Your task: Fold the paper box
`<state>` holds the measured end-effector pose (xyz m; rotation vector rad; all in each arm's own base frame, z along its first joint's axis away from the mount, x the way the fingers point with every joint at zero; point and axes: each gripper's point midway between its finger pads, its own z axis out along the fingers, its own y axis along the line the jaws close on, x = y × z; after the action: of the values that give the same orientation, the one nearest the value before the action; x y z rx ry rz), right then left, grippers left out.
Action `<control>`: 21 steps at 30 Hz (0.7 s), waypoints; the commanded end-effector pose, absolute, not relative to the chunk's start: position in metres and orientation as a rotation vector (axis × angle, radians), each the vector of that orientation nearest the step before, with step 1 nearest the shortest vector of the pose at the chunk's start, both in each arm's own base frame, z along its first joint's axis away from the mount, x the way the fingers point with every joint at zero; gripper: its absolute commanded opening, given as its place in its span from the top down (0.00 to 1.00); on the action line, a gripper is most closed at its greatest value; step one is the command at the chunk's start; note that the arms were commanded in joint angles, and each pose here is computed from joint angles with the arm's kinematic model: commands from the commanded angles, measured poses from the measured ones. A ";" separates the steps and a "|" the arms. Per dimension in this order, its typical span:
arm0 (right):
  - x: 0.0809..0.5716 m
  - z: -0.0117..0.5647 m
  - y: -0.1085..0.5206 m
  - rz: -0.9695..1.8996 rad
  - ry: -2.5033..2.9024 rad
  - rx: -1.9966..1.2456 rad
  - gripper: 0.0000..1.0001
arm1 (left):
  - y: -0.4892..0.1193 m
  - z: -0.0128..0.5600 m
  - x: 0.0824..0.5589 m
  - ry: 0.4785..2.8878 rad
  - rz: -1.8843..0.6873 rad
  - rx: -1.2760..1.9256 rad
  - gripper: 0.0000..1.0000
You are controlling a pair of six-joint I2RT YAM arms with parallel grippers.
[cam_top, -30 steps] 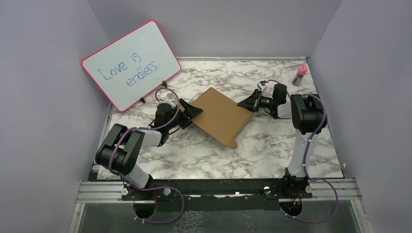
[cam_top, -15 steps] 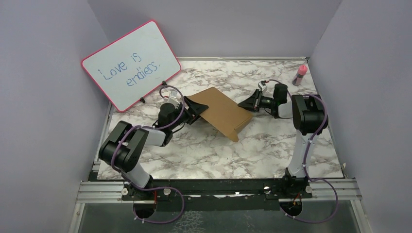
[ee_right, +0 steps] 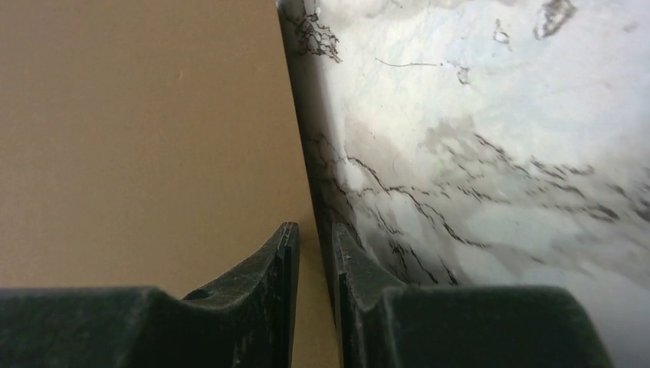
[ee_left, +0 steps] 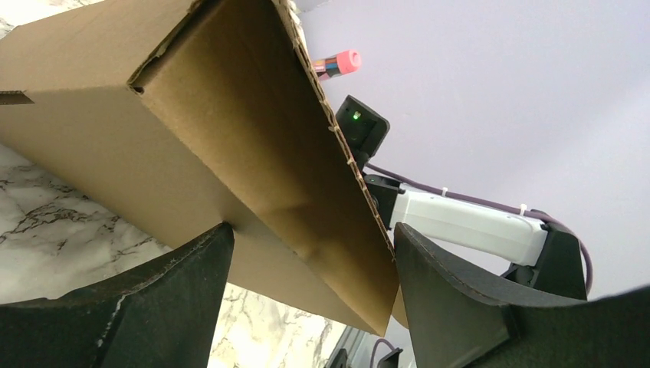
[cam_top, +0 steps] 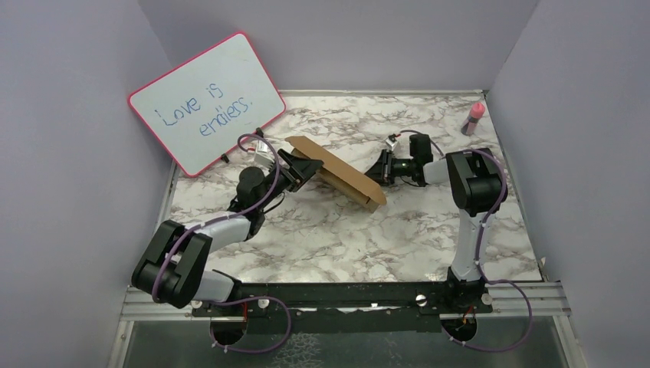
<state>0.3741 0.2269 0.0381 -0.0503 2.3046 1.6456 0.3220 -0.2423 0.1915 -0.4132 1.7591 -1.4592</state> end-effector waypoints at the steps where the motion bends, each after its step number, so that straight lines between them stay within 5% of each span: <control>1: 0.376 0.038 0.235 1.522 2.357 -0.133 0.70 | -0.237 0.182 0.314 1.803 -1.404 -0.432 0.23; 21: 0.446 0.089 0.214 1.295 2.244 -0.259 0.34 | -0.242 0.185 0.344 1.847 -1.284 -0.395 0.21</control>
<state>0.4342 0.2297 0.0713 -0.2570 2.2709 1.3639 0.3301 -0.2401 0.1893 -0.4149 1.8302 -1.3487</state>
